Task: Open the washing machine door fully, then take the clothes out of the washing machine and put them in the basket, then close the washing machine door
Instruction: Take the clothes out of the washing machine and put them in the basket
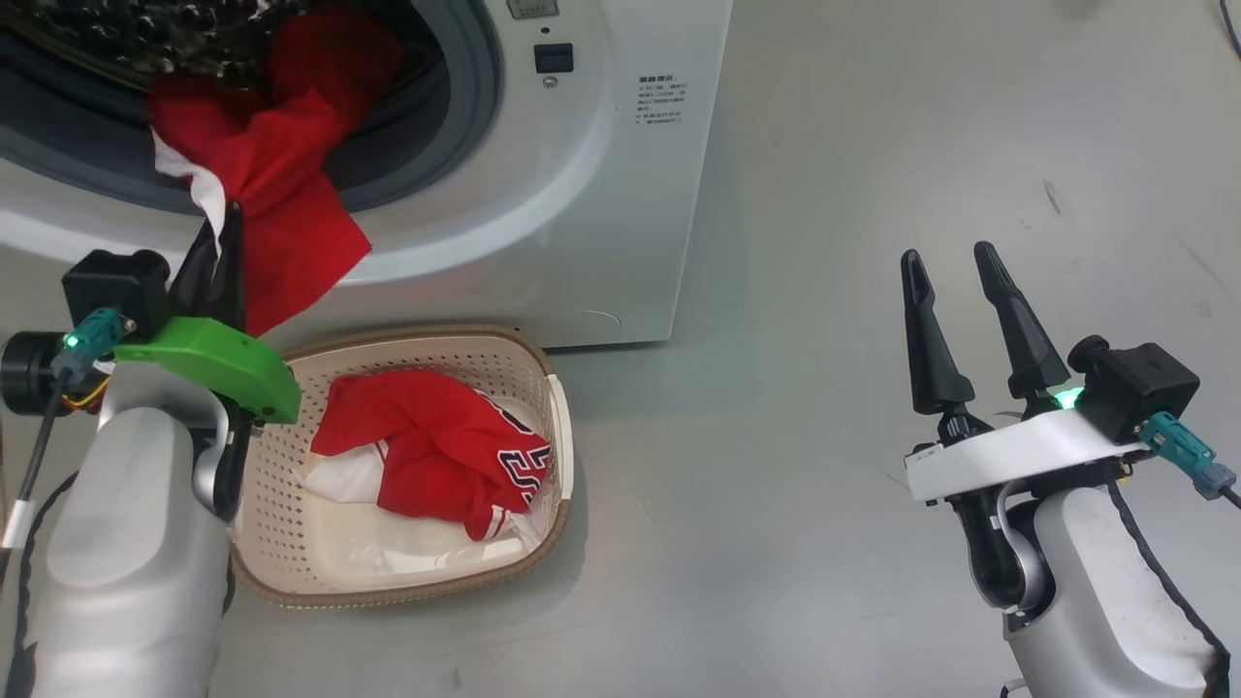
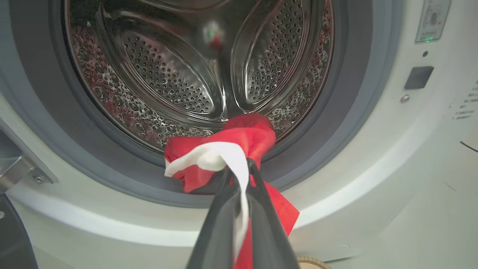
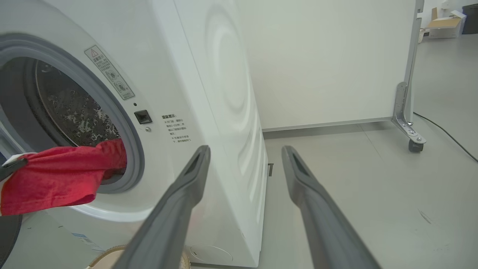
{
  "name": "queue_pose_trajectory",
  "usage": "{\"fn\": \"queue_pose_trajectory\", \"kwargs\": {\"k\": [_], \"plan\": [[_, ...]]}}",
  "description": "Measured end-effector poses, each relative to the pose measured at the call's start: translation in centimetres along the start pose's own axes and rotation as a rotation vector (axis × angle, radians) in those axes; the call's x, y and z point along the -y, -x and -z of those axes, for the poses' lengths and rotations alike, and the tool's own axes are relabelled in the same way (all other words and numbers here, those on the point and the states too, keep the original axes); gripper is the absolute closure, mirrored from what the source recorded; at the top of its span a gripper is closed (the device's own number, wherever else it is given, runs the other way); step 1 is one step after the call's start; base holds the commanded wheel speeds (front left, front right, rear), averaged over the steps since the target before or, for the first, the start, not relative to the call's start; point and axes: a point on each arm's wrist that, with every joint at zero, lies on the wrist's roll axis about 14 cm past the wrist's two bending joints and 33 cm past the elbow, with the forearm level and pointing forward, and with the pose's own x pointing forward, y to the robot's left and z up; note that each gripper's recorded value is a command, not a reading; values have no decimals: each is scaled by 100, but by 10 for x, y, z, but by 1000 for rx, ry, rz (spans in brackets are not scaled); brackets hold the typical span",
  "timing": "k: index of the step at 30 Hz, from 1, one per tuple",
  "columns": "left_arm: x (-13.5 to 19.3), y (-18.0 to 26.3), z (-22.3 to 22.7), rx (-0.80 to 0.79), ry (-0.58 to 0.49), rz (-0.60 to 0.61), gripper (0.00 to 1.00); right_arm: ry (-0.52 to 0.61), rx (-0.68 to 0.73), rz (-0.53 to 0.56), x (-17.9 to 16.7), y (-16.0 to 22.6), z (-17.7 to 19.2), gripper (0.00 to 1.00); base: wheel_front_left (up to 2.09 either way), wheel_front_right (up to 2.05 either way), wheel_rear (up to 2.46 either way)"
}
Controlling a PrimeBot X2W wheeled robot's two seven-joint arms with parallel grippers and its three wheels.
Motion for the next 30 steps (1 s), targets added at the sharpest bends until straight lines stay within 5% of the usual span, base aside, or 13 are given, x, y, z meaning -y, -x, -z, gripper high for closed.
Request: {"fn": "queue_pose_trajectory", "kwargs": {"k": [30], "plan": [[9, 42, -141, 454, -54, 16, 100, 4, 1, -51, -19, 8, -4, 0, 0, 0, 0]]}}
